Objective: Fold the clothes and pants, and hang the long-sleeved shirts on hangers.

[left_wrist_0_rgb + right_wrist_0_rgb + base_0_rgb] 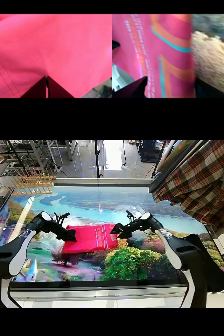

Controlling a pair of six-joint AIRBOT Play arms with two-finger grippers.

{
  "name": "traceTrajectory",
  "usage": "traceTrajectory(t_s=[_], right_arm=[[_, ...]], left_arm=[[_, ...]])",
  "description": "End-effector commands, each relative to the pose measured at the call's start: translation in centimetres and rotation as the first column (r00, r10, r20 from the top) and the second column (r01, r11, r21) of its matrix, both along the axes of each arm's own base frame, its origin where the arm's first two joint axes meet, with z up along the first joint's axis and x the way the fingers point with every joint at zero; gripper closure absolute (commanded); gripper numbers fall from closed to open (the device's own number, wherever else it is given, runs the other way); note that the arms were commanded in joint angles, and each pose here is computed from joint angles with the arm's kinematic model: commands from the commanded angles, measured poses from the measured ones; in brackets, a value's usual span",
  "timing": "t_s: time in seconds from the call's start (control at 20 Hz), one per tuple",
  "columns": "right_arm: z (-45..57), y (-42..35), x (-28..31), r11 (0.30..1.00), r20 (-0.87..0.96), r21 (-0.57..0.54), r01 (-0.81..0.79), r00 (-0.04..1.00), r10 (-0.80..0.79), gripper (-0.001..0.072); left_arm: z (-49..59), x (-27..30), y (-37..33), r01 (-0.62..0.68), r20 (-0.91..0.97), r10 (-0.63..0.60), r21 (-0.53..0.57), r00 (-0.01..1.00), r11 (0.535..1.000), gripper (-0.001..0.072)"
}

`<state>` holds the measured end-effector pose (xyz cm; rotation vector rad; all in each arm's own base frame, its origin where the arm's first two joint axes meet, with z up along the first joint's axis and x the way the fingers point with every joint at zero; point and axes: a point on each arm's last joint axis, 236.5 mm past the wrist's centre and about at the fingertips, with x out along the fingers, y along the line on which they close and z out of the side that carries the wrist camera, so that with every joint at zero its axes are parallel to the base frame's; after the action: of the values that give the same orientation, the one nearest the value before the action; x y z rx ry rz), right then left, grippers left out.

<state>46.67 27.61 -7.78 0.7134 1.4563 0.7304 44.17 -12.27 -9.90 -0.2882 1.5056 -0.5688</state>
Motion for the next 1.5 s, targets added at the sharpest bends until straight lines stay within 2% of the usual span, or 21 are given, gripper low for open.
traceTrajectory(t_s=[0.0, 0.05, 0.1, 0.25, 0.4, 0.5, 0.65, 0.85, 0.95, 1.05, 1.15, 1.25, 1.45], right_arm=[[0.0, 5.7, 0.1, 0.994, -0.020, 0.113, -0.006, 1.000, 0.009, 0.0213], [0.5, 6.9, 0.8, 0.993, -0.002, 0.114, 0.006, 1.000, -0.006, 0.0501], [1.6, 7.4, 1.7, 0.994, 0.046, 0.113, 0.010, 0.999, -0.015, 0.0688], [7.2, 4.4, 3.7, 0.999, 0.161, 0.037, 0.025, 0.987, -0.031, 0.0690], [15.0, -4.8, 5.4, 0.981, 0.254, -0.081, 0.177, 0.955, -0.152, 0.0690], [20.3, -12.7, 5.4, 0.936, 0.325, -0.144, 0.322, 0.909, -0.262, 0.0690], [27.5, -25.6, 3.0, 0.808, 0.447, -0.203, 0.554, 0.786, -0.427, 0.0691], [31.1, -43.3, -4.6, 0.526, 0.495, -0.245, 0.814, 0.572, -0.655, 0.0691], [28.2, -49.2, -9.9, 0.426, 0.421, -0.305, 0.852, 0.521, -0.742, 0.0690], [23.1, -52.6, -15.5, 0.370, 0.299, -0.374, 0.851, 0.488, -0.820, 0.0691], [17.5, -53.1, -20.5, 0.363, 0.142, -0.412, 0.836, 0.452, -0.880, 0.0691], [12.6, -52.2, -24.8, 0.388, 0.009, -0.440, 0.810, 0.435, -0.900, 0.0691], [5.5, -51.5, -34.5, 0.408, -0.162, -0.606, 0.682, 0.397, -0.903, 0.0688]], left_arm=[[1.5, 1.1, -0.1, 0.005, 0.038, -0.005, -0.001, 0.999, 1.000, 0.0698], [2.8, 1.1, -0.1, 0.020, 0.048, -0.020, -0.005, 0.999, 1.000, 0.0697], [4.5, 0.7, -0.1, 0.044, 0.051, -0.043, -0.012, 0.998, 0.999, 0.0697], [12.3, -1.7, 0.4, 0.109, 0.101, -0.106, -0.027, 0.989, 0.994, 0.0697], [19.9, -5.9, 0.4, 0.172, 0.176, -0.164, -0.035, 0.971, 0.984, 0.0697], [23.8, -8.5, 0.4, 0.202, 0.239, -0.193, -0.015, 0.952, 0.979, 0.0697], [28.2, -10.7, 0.3, 0.206, 0.353, -0.198, 0.016, 0.914, 0.978, 0.0696], [31.4, -12.7, 0.2, 0.204, 0.441, -0.200, 0.040, 0.875, 0.978, 0.0696], [32.1, -13.2, 0.2, 0.205, 0.462, -0.203, 0.046, 0.863, 0.978, 0.0696], [32.3, -13.4, 0.2, 0.206, 0.467, -0.205, 0.048, 0.860, 0.977, 0.0696], [32.3, -13.3, 0.1, 0.206, 0.467, -0.204, 0.047, 0.861, 0.977, 0.0697], [32.2, -13.3, 0.1, 0.206, 0.466, -0.204, 0.047, 0.861, 0.977, 0.0696], [32.2, -13.3, 0.1, 0.206, 0.466, -0.204, 0.047, 0.861, 0.977, 0.0696]])
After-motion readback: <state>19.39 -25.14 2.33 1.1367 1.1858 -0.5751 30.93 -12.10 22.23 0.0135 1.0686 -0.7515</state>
